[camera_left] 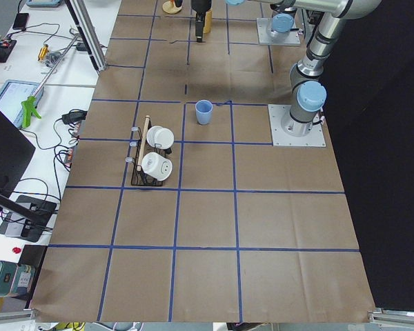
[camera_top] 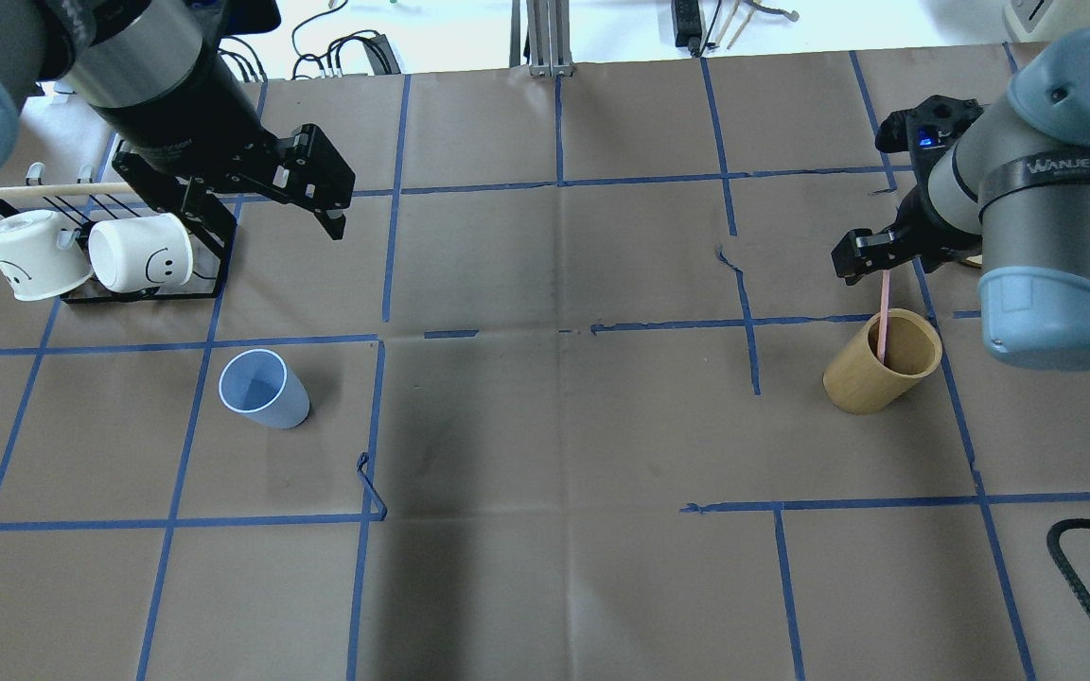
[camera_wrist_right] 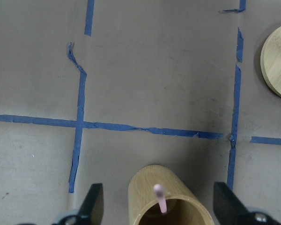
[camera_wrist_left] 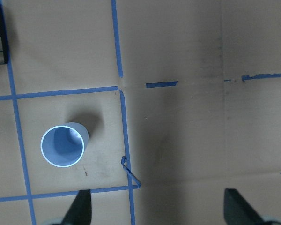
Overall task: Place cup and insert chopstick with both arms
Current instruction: 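Lift the pink chopstick with the right gripper while the left grasps the blue cup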
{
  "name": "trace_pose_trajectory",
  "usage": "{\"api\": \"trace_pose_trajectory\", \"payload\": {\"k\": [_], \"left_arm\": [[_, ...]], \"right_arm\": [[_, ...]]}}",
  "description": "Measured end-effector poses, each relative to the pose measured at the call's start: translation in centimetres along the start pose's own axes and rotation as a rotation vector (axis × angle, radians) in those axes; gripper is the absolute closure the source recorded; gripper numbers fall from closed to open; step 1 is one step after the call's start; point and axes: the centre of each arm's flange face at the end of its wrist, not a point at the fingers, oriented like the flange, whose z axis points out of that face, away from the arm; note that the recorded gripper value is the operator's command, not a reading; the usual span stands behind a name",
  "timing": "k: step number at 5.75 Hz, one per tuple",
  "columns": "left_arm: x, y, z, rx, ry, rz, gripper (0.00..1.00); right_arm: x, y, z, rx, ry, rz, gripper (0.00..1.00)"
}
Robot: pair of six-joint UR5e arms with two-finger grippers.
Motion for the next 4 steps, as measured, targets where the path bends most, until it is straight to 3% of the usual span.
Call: {"api": "trace_pose_trajectory", "payload": {"k": [1, 3, 4], "left_arm": [[-3.0, -0.3, 1.4, -0.030, -0.002, -0.038, 0.01], [-8.4, 0.2, 8.1, -0.122, 0.012, 0.014, 0.01], [-9.8, 0.5, 12.4, -0.121, 0.003, 0.026, 0.01]], "right_arm": [[0.0, -0.1, -0.1, 0.006, 0.002, -0.002, 0.77], [0.1, -0.4, -0.4, 0.036, 0.010, -0.003, 0.91], [0.1, -0.5, -0.5, 0.048, 0.009, -0.003, 0.91]]}}
